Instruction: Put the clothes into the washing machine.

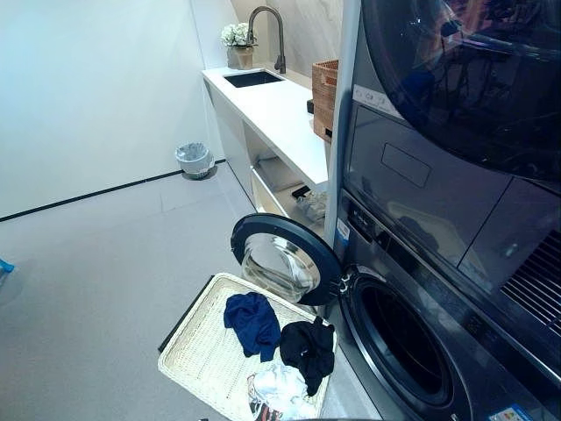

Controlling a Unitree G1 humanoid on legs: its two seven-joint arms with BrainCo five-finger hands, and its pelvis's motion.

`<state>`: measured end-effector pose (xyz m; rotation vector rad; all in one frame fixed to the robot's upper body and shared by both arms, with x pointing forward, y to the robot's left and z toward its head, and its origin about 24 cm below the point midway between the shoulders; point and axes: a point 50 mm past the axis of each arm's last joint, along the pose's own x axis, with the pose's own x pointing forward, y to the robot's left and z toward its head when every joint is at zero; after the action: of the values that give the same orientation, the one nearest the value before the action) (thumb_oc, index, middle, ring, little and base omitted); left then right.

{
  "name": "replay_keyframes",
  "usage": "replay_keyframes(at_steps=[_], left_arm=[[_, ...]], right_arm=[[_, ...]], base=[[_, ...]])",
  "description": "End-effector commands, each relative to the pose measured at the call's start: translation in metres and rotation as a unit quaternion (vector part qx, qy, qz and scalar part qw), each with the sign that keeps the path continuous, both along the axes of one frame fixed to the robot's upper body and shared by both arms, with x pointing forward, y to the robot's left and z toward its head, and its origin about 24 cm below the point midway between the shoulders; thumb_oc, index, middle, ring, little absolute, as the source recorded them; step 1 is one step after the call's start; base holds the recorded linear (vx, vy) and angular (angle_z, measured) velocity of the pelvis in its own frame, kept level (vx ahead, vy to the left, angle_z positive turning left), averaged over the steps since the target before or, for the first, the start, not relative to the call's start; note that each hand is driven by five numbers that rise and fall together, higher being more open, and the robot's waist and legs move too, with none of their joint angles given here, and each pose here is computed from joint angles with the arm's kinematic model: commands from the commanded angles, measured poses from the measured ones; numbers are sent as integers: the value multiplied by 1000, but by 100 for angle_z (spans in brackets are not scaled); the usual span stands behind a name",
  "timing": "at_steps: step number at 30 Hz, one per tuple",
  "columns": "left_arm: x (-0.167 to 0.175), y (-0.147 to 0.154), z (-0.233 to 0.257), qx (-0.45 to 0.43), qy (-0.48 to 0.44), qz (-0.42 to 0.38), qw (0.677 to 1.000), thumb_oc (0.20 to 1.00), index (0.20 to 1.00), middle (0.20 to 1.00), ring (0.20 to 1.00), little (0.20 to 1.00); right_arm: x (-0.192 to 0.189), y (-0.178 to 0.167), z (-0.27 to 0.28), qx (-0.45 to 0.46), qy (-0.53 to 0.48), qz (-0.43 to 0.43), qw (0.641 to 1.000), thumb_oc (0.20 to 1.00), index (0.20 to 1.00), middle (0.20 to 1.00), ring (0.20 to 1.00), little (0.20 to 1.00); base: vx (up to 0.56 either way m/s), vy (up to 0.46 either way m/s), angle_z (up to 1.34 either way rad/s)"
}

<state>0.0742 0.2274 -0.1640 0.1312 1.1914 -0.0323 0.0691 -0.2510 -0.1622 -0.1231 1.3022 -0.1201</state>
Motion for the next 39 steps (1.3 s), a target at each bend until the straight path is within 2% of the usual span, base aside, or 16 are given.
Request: replay_keyframes(at_steps=[1, 14, 15, 16, 19, 22, 24, 25, 28, 29, 30, 32, 34, 36, 37, 39], left_arm=[[38, 9, 10, 14, -43, -6, 999, 1000, 1000, 1000, 1000, 1000], [38, 6, 9, 9, -45, -3, 999, 1000, 1000, 1000, 1000, 1000], [56, 7, 18, -17, -117, 54, 992, 1000, 1000, 1000, 1000, 1000], [67, 7, 23, -21, -148, 63, 987, 1000, 1000, 1000, 1000, 1000], [106, 6, 43, -30, -233, 87, 968, 1000, 1000, 1000, 1000, 1000], [164, 1, 87, -5, -367, 82, 926, 1000, 1000, 1000, 1000, 1000], [173, 0, 95, 2, -385, 79, 920, 1000, 1000, 1000, 1000, 1000], [208, 1, 135, 82, -476, 47, 874, 1000, 1000, 1000, 1000, 1000], [239, 1, 179, 185, -546, -15, 817, 1000, 1000, 1000, 1000, 1000], [243, 1, 185, 195, -554, -19, 809, 1000, 1000, 1000, 1000, 1000], [259, -1, 211, 277, -585, -80, 758, 1000, 1000, 1000, 1000, 1000], [270, -1, 230, 331, -603, -117, 716, 1000, 1000, 1000, 1000, 1000], [284, 1, 258, 403, -620, -153, 656, 1000, 1000, 1000, 1000, 1000], [291, 3, 275, 444, -624, -174, 619, 1000, 1000, 1000, 1000, 1000], [298, 6, 293, 486, -624, -192, 581, 1000, 1000, 1000, 1000, 1000], [300, 6, 298, 500, -622, -199, 568, 1000, 1000, 1000, 1000, 1000]], right_arm=[[30, 8, 3, 9, -28, 0, 1000, 1000, 1000, 1000, 1000, 1000], [30, 8, 3, 8, -28, -2, 1000, 1000, 1000, 1000, 1000, 1000], [38, -2, 8, 1, -44, -3, 999, 1000, 1000, 1000, 1000, 1000], [45, -4, 11, -1, -57, -5, 998, 1000, 1000, 1000, 1000, 1000], [65, -6, 18, -4, -92, -4, 996, 1000, 1000, 1000, 1000, 1000], [96, -5, 30, -8, -139, -2, 990, 1000, 1000, 1000, 1000, 1000], [101, -4, 32, -9, -146, -1, 989, 1000, 1000, 1000, 1000, 1000], [126, -1, 43, -13, -178, 5, 984, 1000, 1000, 1000, 1000, 1000], [151, 1, 56, -16, -213, 14, 977, 1000, 1000, 1000, 1000, 1000], [154, 2, 59, -16, -218, 14, 976, 1000, 1000, 1000, 1000, 1000], [171, 2, 70, -17, -245, 19, 969, 1000, 1000, 1000, 1000, 1000], [184, 0, 80, -19, -266, 23, 963, 1000, 1000, 1000, 1000, 1000], [201, -4, 96, -20, -299, 31, 953, 1000, 1000, 1000, 1000, 1000], [210, -5, 105, -21, -318, 39, 947, 1000, 1000, 1000, 1000, 1000], [219, -4, 114, -19, -337, 47, 940, 1000, 1000, 1000, 1000, 1000], [222, -3, 117, -19, -342, 50, 938, 1000, 1000, 1000, 1000, 1000]], base=[[0, 0, 0], [8, 1, 0], [76, 20, 0], [41, 22, 0], [-123, 13, 0], [-138, 7, 3], [-103, 5, 2], [-132, 21, -2], [-123, 26, -2], [-133, 34, -2], [-137, 38, -6], [-130, 49, -10], [-117, 58, -13], [-91, 35, -10], [-78, 16, -8], [-58, 3, -7]])
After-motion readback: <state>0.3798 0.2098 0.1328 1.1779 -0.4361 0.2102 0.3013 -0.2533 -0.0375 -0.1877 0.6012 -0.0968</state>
